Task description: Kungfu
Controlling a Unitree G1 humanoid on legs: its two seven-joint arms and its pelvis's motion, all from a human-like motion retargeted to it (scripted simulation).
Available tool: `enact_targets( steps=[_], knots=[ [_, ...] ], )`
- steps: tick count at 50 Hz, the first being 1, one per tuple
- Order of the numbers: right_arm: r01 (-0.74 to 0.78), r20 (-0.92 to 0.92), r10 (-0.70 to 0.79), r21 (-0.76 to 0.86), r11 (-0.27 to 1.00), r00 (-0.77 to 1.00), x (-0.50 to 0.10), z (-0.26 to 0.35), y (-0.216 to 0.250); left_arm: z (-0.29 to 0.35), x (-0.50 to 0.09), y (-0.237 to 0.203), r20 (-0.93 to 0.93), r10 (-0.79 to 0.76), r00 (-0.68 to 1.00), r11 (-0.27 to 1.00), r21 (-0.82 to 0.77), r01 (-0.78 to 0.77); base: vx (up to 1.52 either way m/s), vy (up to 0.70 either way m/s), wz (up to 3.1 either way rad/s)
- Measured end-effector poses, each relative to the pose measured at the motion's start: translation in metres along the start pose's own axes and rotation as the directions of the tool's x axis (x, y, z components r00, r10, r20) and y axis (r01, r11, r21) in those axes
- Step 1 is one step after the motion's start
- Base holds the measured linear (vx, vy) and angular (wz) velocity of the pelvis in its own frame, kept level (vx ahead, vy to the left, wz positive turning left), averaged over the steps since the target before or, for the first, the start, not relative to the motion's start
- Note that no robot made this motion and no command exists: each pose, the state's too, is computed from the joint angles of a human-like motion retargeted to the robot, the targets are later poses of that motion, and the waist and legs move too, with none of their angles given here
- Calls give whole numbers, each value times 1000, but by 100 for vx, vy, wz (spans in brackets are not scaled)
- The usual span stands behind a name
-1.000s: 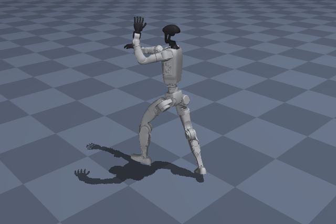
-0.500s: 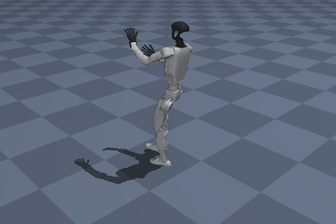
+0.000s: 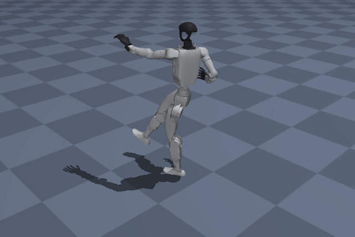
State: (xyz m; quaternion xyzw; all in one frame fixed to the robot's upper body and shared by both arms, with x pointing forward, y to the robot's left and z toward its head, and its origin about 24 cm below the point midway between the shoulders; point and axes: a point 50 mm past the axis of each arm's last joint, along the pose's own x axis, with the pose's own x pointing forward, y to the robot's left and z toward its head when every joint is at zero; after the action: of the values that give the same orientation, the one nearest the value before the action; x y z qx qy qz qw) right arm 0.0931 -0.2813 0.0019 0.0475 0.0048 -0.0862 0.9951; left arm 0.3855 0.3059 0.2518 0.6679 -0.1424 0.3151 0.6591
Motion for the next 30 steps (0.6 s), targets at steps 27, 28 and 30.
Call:
enact_targets(
  steps=[27, 28, 30],
  knots=[
    [480, 919, 308, -393, 785, 247, 208, 308, 143, -8, -321, -87, 618, -595, 514, -562, -777, 284, -14, -14, -44],
    [526, 918, 314, -397, 752, 243, 211, 317, 140, -11, -342, -86, 608, -615, 501, -594, -776, 213, -23, -12, -4],
    [629, 910, 340, -412, 660, 239, 219, 338, 135, -15, -380, -78, 579, -649, 493, -625, -776, 88, -19, 6, 33]
  ],
)
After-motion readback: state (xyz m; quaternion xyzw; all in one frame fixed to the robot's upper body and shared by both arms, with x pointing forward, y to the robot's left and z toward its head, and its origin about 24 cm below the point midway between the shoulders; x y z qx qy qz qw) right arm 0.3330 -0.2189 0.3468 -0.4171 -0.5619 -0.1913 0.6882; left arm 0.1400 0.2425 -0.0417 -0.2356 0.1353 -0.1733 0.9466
